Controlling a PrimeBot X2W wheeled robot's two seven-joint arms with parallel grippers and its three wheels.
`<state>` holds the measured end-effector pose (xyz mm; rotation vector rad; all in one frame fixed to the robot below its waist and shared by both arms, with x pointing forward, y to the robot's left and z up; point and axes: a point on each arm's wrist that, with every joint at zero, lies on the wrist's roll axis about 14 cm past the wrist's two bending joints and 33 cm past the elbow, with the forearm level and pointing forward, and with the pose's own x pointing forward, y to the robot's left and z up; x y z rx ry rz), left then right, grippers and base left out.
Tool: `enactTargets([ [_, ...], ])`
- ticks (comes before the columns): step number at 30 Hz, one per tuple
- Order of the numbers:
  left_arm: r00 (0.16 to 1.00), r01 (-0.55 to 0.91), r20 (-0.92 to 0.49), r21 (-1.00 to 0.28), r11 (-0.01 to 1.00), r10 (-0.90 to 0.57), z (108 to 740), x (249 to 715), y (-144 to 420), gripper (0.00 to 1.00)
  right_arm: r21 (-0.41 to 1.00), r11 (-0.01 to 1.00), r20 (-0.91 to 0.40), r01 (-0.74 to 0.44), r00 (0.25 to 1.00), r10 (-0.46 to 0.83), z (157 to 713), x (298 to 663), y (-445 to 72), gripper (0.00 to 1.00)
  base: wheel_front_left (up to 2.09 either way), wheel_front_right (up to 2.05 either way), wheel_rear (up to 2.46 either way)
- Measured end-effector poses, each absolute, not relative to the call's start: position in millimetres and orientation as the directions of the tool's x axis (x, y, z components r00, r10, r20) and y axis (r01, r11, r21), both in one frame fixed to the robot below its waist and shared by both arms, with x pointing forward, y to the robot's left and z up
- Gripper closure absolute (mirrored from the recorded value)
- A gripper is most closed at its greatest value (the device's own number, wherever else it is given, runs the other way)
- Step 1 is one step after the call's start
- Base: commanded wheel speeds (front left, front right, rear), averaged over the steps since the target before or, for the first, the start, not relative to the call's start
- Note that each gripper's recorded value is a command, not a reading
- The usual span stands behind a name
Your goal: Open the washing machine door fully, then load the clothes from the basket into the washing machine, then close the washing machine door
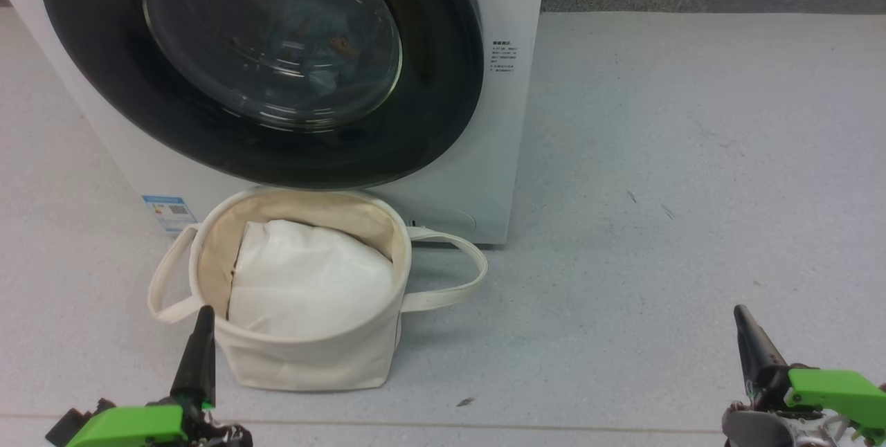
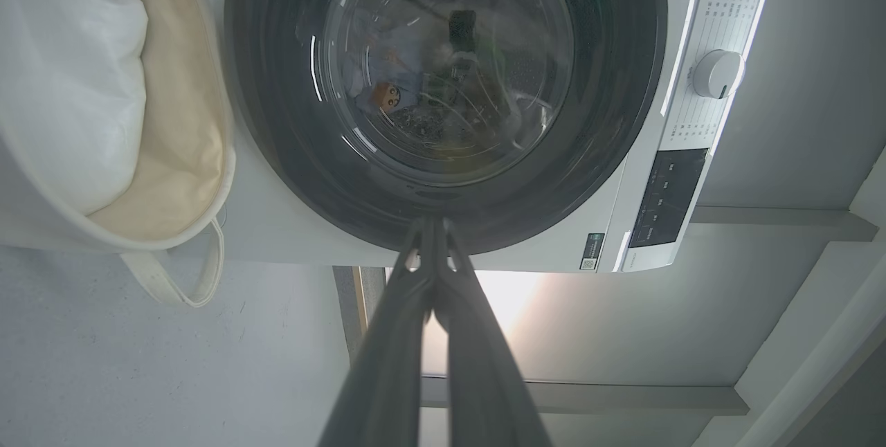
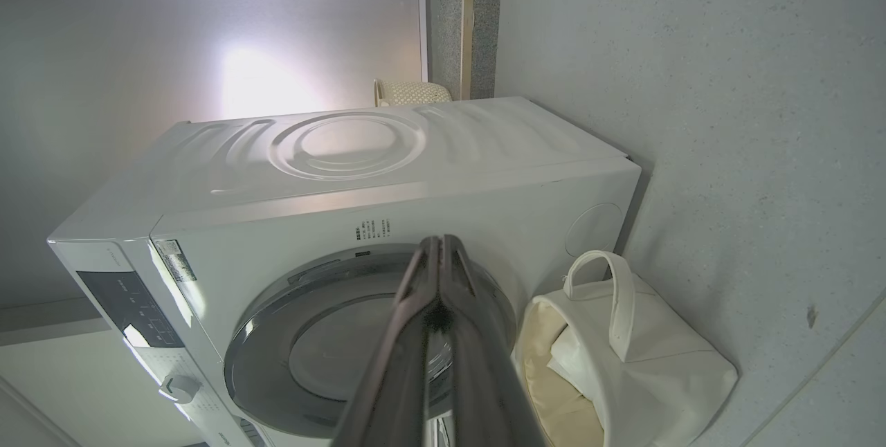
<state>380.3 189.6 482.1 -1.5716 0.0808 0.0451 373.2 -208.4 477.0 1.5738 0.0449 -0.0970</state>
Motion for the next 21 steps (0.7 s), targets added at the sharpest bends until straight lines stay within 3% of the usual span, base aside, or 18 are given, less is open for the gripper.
enactTargets([
  [21,0.997,-0.08,-0.08,-0.997,-0.001,-0.023,482.1,380.3,189.6,1.0,0.996,-0.006,-0.09,0.09,0.995,-0.033,477.0,373.2,-208.4,1.0,0.0,0.0,0.0],
])
